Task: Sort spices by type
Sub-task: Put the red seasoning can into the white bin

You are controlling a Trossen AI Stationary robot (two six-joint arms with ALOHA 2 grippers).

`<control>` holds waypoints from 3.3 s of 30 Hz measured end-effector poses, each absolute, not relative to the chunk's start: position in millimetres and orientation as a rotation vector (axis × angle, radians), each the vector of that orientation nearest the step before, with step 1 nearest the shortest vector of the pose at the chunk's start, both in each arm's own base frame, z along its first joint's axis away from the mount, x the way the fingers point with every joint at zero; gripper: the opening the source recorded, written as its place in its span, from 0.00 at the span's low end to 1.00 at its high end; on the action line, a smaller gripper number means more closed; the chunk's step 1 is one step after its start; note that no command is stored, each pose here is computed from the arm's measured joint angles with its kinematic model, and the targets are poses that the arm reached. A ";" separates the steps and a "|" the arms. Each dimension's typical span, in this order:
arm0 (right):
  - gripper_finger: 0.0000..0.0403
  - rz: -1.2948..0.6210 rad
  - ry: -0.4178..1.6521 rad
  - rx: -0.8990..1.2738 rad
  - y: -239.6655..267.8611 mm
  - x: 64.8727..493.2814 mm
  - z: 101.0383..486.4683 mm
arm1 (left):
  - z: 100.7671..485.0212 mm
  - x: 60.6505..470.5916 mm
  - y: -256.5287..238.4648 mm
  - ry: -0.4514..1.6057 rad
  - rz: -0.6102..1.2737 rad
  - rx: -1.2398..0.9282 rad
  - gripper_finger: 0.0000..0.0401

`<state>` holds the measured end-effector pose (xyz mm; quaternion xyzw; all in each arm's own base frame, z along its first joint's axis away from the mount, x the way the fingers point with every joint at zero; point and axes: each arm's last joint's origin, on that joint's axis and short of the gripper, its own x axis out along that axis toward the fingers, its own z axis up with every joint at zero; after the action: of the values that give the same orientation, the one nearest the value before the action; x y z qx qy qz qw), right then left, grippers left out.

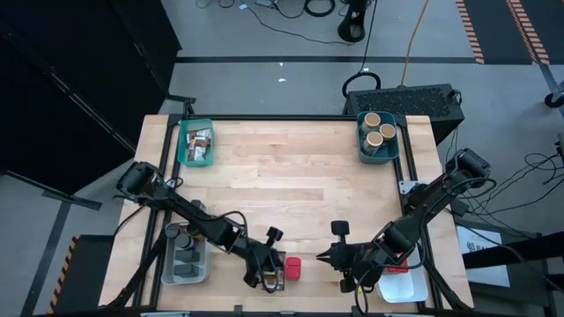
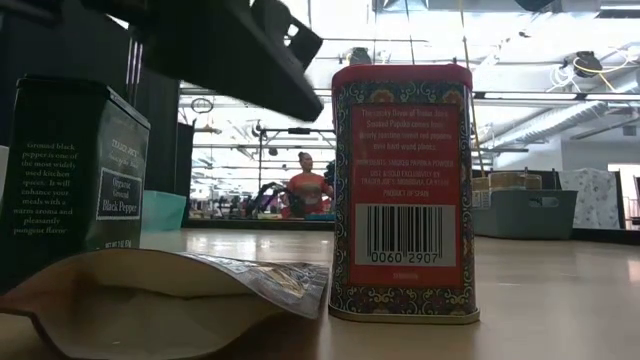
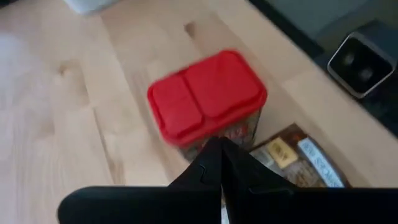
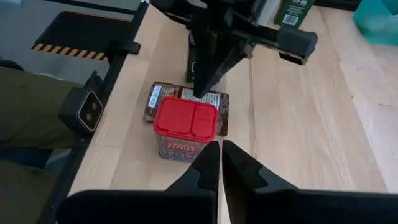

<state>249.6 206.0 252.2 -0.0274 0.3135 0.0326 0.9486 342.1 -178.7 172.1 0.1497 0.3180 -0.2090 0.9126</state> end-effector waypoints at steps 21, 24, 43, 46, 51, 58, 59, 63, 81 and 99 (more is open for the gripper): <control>0.00 0.051 0.661 -0.023 206.6 247.1 250.1 | 170.7 364.5 -153.6 0.552 -0.327 0.366 0.00; 0.00 0.053 0.665 -0.028 206.5 246.9 249.8 | 182.2 358.8 -155.0 0.546 -0.333 0.383 0.00; 0.32 0.145 0.700 0.021 199.3 256.9 250.6 | 163.3 351.1 -165.8 0.657 -0.437 0.359 0.00; 0.43 0.154 0.701 0.020 201.5 255.3 250.5 | 167.3 354.9 -166.2 0.599 -0.428 0.354 0.00; 0.59 0.157 0.714 0.008 204.4 254.9 246.6 | 165.0 361.1 -161.8 0.571 -0.409 0.340 0.00; 0.69 0.190 0.805 0.045 209.7 251.8 235.6 | 162.1 362.9 -159.3 0.578 -0.396 0.336 0.00; 0.69 0.187 0.817 0.058 210.2 250.6 235.0 | 163.1 363.4 -159.7 0.567 -0.397 0.333 0.00; 0.68 0.189 0.829 0.075 214.4 246.0 234.4 | 161.0 368.1 -160.9 0.523 -0.422 0.313 0.00; 0.73 0.188 0.765 0.039 221.0 266.2 217.1 | 179.8 383.1 -169.8 0.418 -0.390 0.367 0.00; 0.85 0.275 0.629 -0.043 214.8 292.2 218.0 | 210.6 344.1 -202.7 0.455 -0.299 0.460 0.00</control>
<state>292.2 214.8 218.0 -0.0212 0.3085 0.1349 0.9414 344.1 -202.7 210.6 0.2253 0.2229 -0.1464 0.9371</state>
